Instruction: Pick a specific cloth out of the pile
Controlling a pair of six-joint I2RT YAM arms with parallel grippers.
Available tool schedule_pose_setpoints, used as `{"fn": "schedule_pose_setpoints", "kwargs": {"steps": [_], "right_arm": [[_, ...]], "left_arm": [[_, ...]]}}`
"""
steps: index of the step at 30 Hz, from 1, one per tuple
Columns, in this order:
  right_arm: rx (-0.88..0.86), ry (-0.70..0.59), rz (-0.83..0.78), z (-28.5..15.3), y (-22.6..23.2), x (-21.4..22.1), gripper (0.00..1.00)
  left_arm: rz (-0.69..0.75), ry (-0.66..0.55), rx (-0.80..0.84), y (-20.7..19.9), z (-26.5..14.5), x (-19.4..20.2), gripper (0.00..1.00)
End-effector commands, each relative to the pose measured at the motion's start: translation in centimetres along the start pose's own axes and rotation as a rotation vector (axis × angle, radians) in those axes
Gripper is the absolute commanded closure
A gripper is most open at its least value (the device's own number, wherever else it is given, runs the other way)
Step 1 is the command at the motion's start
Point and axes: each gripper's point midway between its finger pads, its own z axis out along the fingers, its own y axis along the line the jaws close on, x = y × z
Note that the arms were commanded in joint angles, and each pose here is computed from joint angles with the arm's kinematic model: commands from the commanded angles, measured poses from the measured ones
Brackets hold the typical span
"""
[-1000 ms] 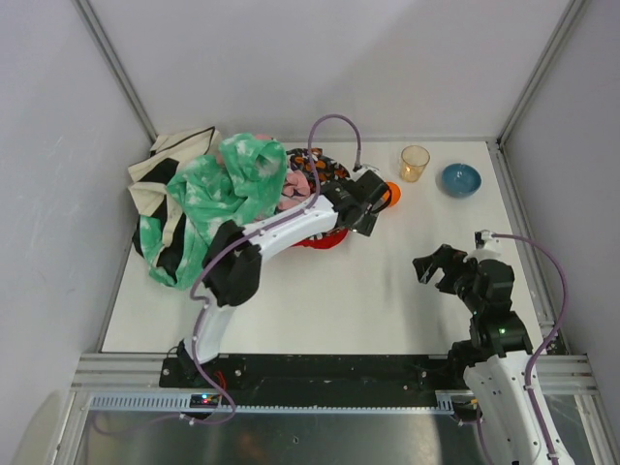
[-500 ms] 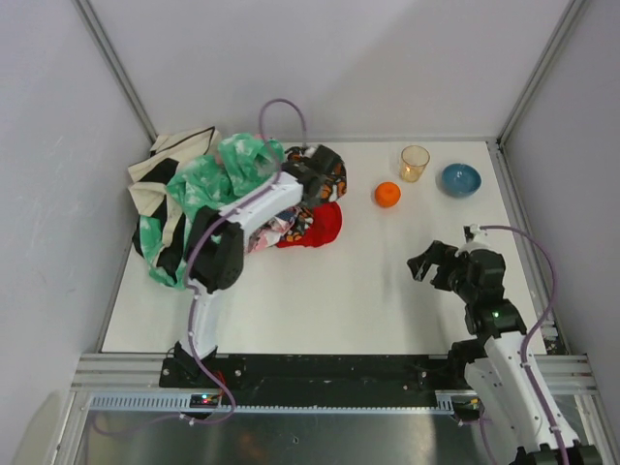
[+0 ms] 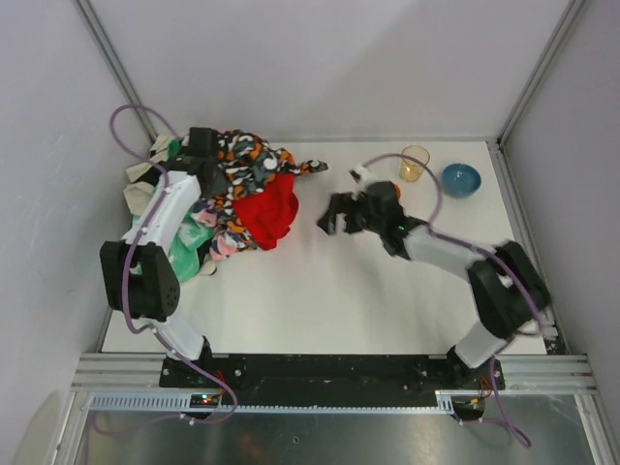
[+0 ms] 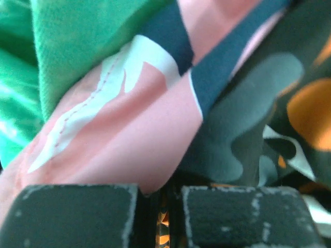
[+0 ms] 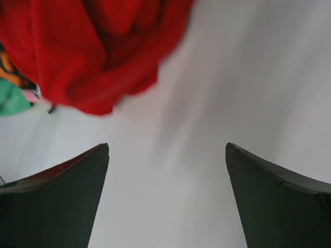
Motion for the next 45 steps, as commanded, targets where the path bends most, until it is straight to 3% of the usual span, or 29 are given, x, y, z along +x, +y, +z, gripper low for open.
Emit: {"fn": "schedule_pose_setpoints", "kwargs": {"steps": [1, 7, 14, 15, 17, 19, 21, 23, 30, 45], "right_arm": [[-0.209, -0.089, -0.045, 6.3, 6.9, -5.0, 0.01], [-0.457, -0.018, 0.067, 10.6, 13.8, -4.1, 0.01], [-0.466, 0.167, 0.124, 16.0, 16.8, 0.3, 0.04], [-0.474, 0.186, 0.129, 16.2, 17.1, 0.6, 0.08], [-0.485, 0.201, 0.133, 16.3, 17.4, 0.6, 0.26], [-0.475, 0.187, 0.119, 15.7, 17.5, -0.1, 0.52], [-0.435, 0.163, 0.081, 14.9, 17.3, -1.1, 0.82], [-0.386, 0.138, 0.039, 13.6, 17.0, -2.5, 0.96], [-0.211, -0.028, -0.100, 5.4, 15.8, -10.1, 1.00], [0.053, -0.474, -0.232, -18.1, 13.2, -23.9, 1.00]], "left_arm": [[-0.105, 0.011, -0.025, 3.8, 0.6, -0.3, 0.97], [-0.172, 0.037, 0.012, 5.3, 1.4, -0.4, 0.97], [-0.190, 0.040, 0.028, 5.5, 1.3, -0.2, 0.91], [-0.191, 0.040, 0.030, 5.5, 1.2, -0.1, 0.85], [-0.197, 0.037, 0.032, 5.5, 1.0, 0.0, 0.74], [-0.205, 0.036, 0.037, 5.5, 0.7, 0.2, 0.62], [-0.214, 0.038, 0.053, 5.3, 0.3, 0.3, 0.42], [-0.220, 0.042, 0.081, 5.0, -0.2, 0.5, 0.24], [-0.268, 0.049, 0.226, 3.5, -4.2, 2.4, 0.03], [-0.277, -0.109, 0.460, 1.6, -14.5, 3.9, 0.00]]}}
